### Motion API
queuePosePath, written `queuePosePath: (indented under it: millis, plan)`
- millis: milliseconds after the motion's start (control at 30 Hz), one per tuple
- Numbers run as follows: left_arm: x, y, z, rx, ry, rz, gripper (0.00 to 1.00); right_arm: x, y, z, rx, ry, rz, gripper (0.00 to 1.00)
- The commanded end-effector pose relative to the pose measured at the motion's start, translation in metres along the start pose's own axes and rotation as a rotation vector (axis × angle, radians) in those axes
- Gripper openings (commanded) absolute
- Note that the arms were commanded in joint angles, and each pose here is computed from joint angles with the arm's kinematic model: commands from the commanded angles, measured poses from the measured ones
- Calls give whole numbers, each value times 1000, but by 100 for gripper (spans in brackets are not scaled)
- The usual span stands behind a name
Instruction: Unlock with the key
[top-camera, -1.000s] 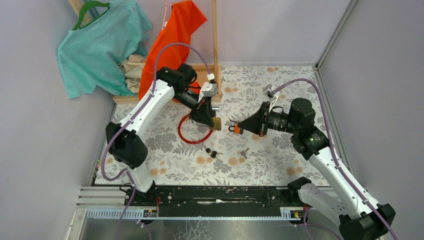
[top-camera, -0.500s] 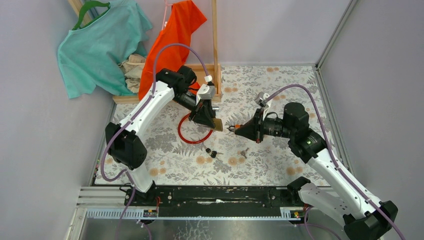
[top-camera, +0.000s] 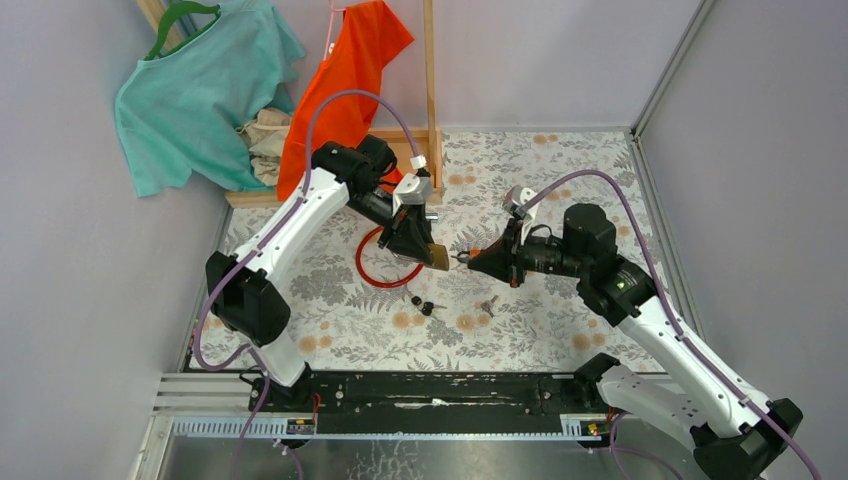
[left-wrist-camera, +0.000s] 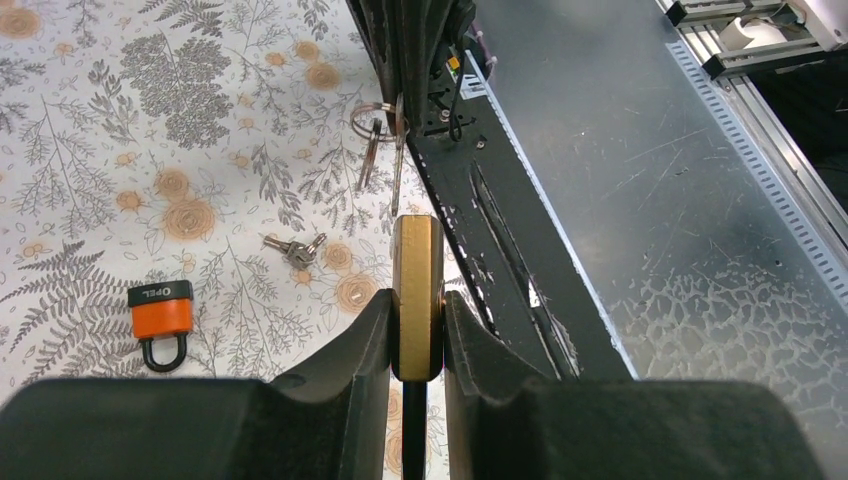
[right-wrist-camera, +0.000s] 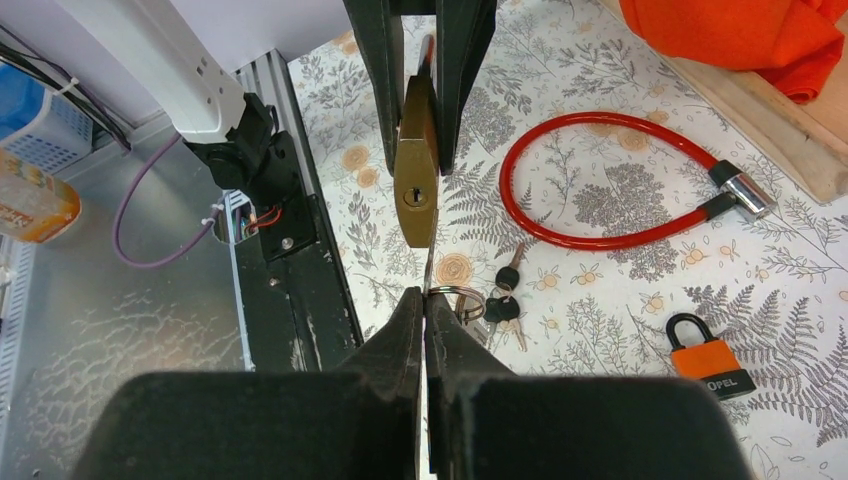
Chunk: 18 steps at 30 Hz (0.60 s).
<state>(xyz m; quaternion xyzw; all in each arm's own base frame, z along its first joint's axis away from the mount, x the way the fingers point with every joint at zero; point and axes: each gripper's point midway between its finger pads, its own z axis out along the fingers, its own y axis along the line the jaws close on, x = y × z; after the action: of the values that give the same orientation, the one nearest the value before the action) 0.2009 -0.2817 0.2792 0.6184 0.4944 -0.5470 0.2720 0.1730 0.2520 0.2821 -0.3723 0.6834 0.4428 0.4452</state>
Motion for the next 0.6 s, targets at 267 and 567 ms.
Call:
queuePosePath:
  millis: [267, 567]
  plan:
    - [-23, -25, 6, 48, -73, 6, 0, -23, 10, -5, -6, -36, -99, 0]
    - [-22, -25, 7, 53, -76, -7, 0, -28, 16, -5, -28, -32, -105, 0]
